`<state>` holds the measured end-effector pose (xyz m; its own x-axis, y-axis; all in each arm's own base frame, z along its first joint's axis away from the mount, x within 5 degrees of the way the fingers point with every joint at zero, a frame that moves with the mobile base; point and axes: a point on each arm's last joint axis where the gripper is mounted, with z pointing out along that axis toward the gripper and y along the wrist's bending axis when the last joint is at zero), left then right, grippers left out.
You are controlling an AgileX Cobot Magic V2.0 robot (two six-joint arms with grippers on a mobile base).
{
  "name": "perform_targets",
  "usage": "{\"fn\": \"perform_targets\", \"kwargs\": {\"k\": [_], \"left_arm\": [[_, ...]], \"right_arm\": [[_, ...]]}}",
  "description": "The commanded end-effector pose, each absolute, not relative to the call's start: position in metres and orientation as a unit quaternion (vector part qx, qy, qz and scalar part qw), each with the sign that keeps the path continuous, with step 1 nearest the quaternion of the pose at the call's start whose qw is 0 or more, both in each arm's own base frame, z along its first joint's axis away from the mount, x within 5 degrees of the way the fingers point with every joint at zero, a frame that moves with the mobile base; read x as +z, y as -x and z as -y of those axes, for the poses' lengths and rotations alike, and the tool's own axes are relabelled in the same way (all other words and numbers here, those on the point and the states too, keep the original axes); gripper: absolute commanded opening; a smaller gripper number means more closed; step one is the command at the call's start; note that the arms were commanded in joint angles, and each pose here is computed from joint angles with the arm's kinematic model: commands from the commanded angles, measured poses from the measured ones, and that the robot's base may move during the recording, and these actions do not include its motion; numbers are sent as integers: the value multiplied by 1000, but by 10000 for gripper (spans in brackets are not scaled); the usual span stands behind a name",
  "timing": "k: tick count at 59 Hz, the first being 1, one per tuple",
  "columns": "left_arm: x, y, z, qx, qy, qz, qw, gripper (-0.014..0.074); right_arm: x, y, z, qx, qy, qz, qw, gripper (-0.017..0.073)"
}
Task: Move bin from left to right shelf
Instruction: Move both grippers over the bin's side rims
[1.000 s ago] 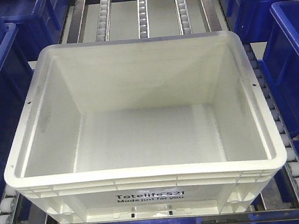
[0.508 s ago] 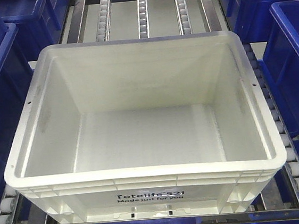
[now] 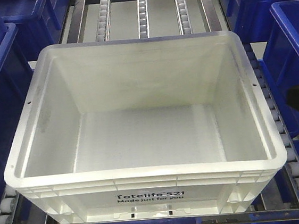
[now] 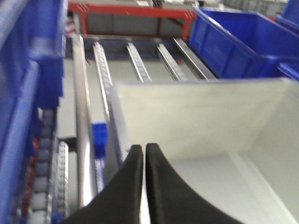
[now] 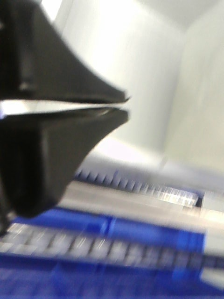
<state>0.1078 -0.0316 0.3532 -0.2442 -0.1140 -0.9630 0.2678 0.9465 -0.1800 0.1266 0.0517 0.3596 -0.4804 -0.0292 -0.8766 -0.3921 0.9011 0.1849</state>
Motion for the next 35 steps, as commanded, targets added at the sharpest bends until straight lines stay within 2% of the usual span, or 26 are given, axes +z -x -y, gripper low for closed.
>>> {"fn": "perform_targets", "kwargs": {"k": [1,11,24,29,35], "left_arm": [[368,-113,35,-185,-37,-750,634,-6],[368,-117,39,-229,-13,-748,622,-6],[368,-117,39,-215,-29,-748,627,-2],[367,-116,39,-206,-43,-750,627,16],[362,-120,41,-202,-57,-765,609,69]], "right_arm": [[373,-138,-57,208,127,-816,524,-8],[371,-150,-65,247,119,-811,517,-8],[371,-153,-66,245,126,-807,522,5],[370,-153,-66,242,132,-807,522,42],[370,-153,-66,237,139,-806,525,128]]}}
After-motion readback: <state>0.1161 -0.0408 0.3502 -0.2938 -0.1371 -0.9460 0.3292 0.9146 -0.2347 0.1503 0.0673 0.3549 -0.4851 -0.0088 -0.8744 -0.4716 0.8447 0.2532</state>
